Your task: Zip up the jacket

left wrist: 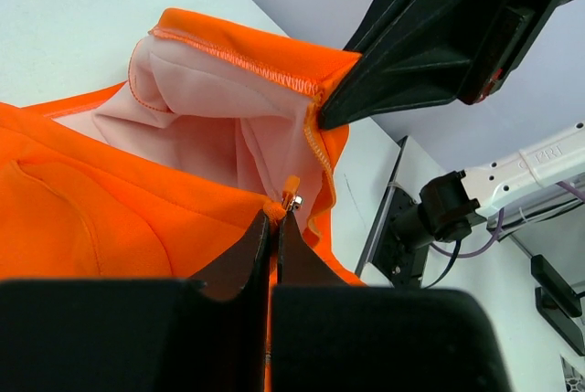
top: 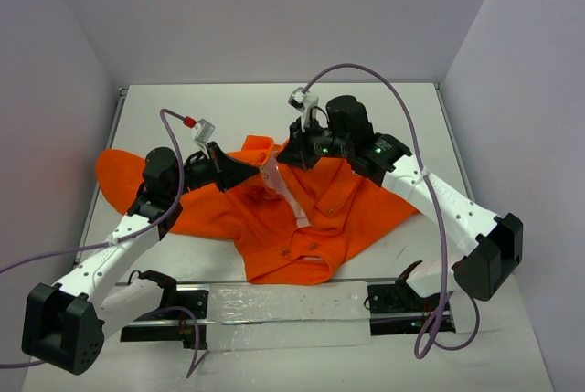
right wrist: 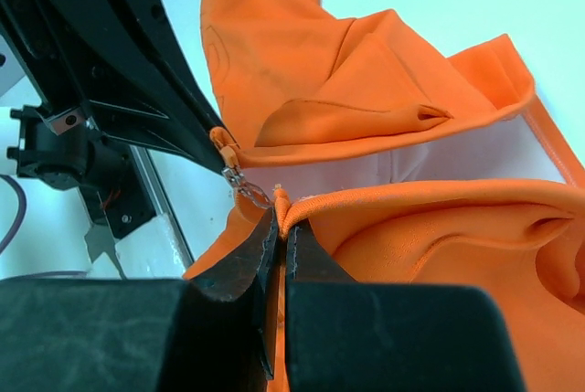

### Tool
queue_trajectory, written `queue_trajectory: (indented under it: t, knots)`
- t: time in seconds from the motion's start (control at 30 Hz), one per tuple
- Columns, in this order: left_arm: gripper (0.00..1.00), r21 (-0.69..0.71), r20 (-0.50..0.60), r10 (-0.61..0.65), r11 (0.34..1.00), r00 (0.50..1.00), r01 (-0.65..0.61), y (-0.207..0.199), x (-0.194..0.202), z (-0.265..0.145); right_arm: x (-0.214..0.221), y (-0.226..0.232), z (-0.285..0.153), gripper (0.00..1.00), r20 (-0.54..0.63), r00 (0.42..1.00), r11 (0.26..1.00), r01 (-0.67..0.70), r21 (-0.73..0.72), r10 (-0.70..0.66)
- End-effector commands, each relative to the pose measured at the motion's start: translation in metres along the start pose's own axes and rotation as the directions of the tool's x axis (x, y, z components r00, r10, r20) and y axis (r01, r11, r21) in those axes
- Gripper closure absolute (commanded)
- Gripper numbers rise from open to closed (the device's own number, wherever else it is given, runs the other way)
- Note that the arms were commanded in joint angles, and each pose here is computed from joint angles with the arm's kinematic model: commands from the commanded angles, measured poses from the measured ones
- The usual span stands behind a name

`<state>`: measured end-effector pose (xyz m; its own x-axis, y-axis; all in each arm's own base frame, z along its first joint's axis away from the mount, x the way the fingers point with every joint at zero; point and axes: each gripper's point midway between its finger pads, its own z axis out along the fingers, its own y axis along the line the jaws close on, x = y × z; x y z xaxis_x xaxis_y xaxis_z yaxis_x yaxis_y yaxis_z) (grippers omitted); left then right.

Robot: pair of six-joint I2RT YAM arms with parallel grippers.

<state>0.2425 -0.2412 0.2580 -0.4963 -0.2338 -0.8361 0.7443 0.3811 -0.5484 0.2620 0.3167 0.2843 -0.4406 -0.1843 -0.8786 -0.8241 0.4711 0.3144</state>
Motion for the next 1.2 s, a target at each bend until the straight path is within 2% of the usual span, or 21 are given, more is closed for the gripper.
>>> queue_trajectory:
  t: [0.0, 0.4, 1.17]
  knots:
    - [1.0, 0.072, 0.055, 0.077, 0.994, 0.996, -0.081, -0.022, -0.027, 0.001, -0.022, 0.021, 0.002, 1.0, 0.038, 0.996, 0.994, 0.082, -0.066, -0.079]
    - [1.0, 0.084, 0.049, 0.086, 0.992, 0.995, -0.09, -0.027, -0.029, -0.001, -0.003, 0.02, 0.013, 1.0, -0.033, 0.995, 0.992, 0.096, -0.079, -0.099]
    - [1.0, 0.089, 0.033, 0.086, 0.992, 0.996, -0.088, -0.028, -0.026, 0.0, -0.001, 0.037, 0.017, 1.0, -0.056, 0.987, 0.98, 0.141, -0.137, -0.15]
